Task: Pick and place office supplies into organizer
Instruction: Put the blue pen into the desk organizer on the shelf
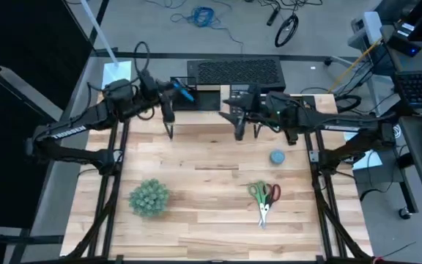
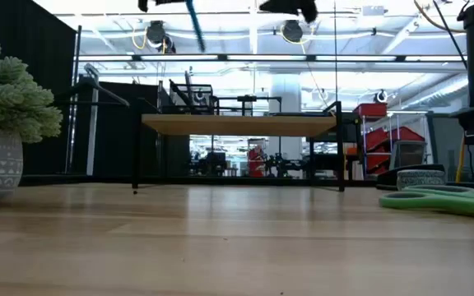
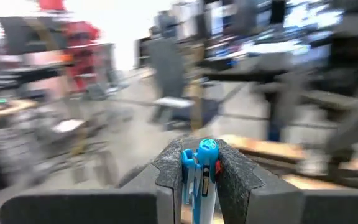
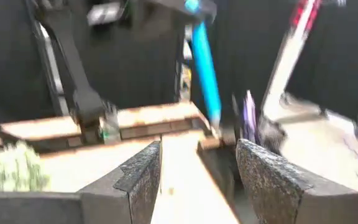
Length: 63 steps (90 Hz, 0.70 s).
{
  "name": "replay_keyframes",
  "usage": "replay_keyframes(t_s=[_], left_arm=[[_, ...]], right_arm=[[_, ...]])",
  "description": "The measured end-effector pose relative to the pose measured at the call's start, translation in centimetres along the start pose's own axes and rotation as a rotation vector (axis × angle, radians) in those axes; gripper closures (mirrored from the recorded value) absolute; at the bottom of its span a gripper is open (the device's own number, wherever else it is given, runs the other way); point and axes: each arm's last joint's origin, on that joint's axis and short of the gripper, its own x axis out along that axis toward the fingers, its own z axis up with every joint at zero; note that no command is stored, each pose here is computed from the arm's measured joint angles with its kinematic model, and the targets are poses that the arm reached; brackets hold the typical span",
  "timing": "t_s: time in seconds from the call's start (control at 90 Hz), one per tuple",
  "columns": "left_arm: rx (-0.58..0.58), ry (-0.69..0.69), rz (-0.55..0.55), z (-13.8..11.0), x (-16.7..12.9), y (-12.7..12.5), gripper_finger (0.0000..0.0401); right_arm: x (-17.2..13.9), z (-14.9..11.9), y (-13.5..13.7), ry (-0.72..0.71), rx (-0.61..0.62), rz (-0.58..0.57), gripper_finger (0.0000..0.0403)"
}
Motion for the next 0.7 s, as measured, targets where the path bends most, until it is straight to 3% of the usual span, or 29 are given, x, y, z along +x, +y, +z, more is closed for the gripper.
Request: replay_keyframes(t_s=[0.133, 0.311, 0.567, 0.7], left_arm=[[0.001, 0.018, 0.115, -0.4, 0.4, 2.2, 0.0352], [-0.001, 0.044, 0.190, -0.8, 0.5, 4.0, 0.0352], [-0.028, 0.112, 0.163, -1.9, 1.1, 4.8, 0.0352], [-0.034, 0.159, 0.159, -2.8, 2.3, 4.8, 0.0352]], right_arm=[[-0.2, -1.3, -0.2, 0.131, 0.032, -0.071, 0.0213], [0.5, -4.4, -0.3, 0.219, 0.085, -0.161, 0.0213], [1.2, -8.4, 0.0, 0.204, 0.165, -0.167, 0.0213], [1.3, -9.2, 0.0, 0.214, 0.190, -0.171, 0.0213]])
